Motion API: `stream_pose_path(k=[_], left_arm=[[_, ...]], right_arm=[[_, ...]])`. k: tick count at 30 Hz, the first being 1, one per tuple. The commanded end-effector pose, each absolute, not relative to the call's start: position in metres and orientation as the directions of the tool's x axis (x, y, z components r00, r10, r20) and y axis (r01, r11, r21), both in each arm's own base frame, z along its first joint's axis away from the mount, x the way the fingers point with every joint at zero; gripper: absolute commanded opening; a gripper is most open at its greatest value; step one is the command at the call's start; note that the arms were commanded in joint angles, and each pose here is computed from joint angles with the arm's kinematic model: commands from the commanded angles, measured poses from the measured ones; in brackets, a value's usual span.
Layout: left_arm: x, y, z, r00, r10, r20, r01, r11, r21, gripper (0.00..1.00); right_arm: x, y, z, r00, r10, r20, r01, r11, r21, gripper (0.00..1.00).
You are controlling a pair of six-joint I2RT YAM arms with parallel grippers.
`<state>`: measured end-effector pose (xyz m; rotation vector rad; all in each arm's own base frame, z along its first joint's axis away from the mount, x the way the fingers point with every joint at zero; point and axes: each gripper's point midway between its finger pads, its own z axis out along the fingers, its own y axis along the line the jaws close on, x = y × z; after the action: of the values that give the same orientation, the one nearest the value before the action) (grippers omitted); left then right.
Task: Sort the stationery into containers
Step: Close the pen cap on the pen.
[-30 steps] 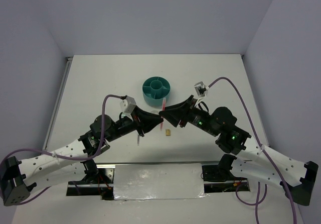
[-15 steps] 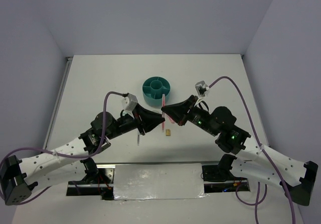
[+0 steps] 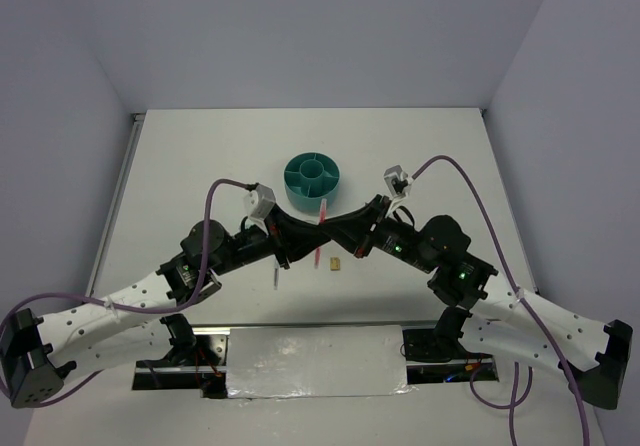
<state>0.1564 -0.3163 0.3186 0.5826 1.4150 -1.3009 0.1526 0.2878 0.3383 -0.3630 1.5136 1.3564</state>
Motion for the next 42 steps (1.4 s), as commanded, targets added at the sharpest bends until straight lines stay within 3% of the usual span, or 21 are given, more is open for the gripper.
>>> stream_pose_path(k=[1, 2, 4, 5, 10, 19, 22, 25, 30, 31, 36, 42], left_arm=[[0.144, -0.32, 0.345, -0.234, -0.328, -0.915, 0.928, 0.207, -0.311, 0.0], [0.143, -0.32, 0.344, -0.235, -0.329, -0.915, 0.929, 0.202, -0.311, 0.0], [0.141, -0.32, 0.344, -0.235, -0.327, -0.915, 0.931, 0.195, -0.309, 0.0], [0.141, -0.319, 0.344, -0.233, -0.33, -0.915, 0.931, 0.195, -0.307, 0.0], [0.137, -0.32, 0.342, -0.233, -0.311, -0.921, 0.938, 0.18, -0.298, 0.0], [0.137, -0.321, 0.33, -0.26, -0.3, -0.918, 0.93, 0.179, -0.321, 0.0], [0.139, -0.32, 0.328, -0.26, -0.301, -0.917, 0.925, 0.196, -0.327, 0.0], [0.14, -0.319, 0.329, -0.256, -0.302, -0.918, 0.924, 0.202, -0.324, 0.0], [0.142, -0.317, 0.332, -0.255, -0.307, -0.917, 0.921, 0.212, -0.328, 0.0], [0.142, -0.317, 0.332, -0.258, -0.311, -0.915, 0.919, 0.214, -0.332, 0.0], [0.139, -0.314, 0.359, -0.251, -0.341, -0.906, 0.923, 0.197, -0.331, 0.0], [0.123, -0.309, 0.41, -0.137, -0.363, -0.922, 0.972, 0.132, -0.196, 0.0]], right_arm=[[0.148, 0.288, 0.35, -0.431, 0.415, -0.801, -0.776, 0.281, 0.564, 0.0], [0.145, 0.289, 0.353, -0.428, 0.411, -0.805, -0.787, 0.267, 0.555, 0.13], [0.143, 0.289, 0.356, -0.42, 0.41, -0.809, -0.797, 0.26, 0.545, 0.28], [0.144, 0.288, 0.358, -0.409, 0.415, -0.813, -0.802, 0.262, 0.538, 0.45], [0.149, 0.282, 0.372, -0.359, 0.437, -0.825, -0.809, 0.295, 0.508, 0.52], [0.153, 0.282, 0.402, -0.302, 0.452, -0.839, -0.831, 0.307, 0.464, 0.48], [0.151, 0.283, 0.404, -0.304, 0.451, -0.839, -0.835, 0.299, 0.463, 0.37], [0.151, 0.284, 0.4, -0.311, 0.444, -0.84, -0.834, 0.297, 0.466, 0.18], [0.153, 0.285, 0.392, -0.318, 0.432, -0.844, -0.826, 0.311, 0.47, 0.08], [0.155, 0.287, 0.388, -0.321, 0.422, -0.848, -0.823, 0.32, 0.47, 0.0], [0.156, 0.293, 0.365, -0.33, 0.386, -0.862, -0.827, 0.322, 0.461, 0.0], [0.149, 0.309, 0.302, -0.453, 0.305, -0.838, -0.793, 0.291, 0.535, 0.0]])
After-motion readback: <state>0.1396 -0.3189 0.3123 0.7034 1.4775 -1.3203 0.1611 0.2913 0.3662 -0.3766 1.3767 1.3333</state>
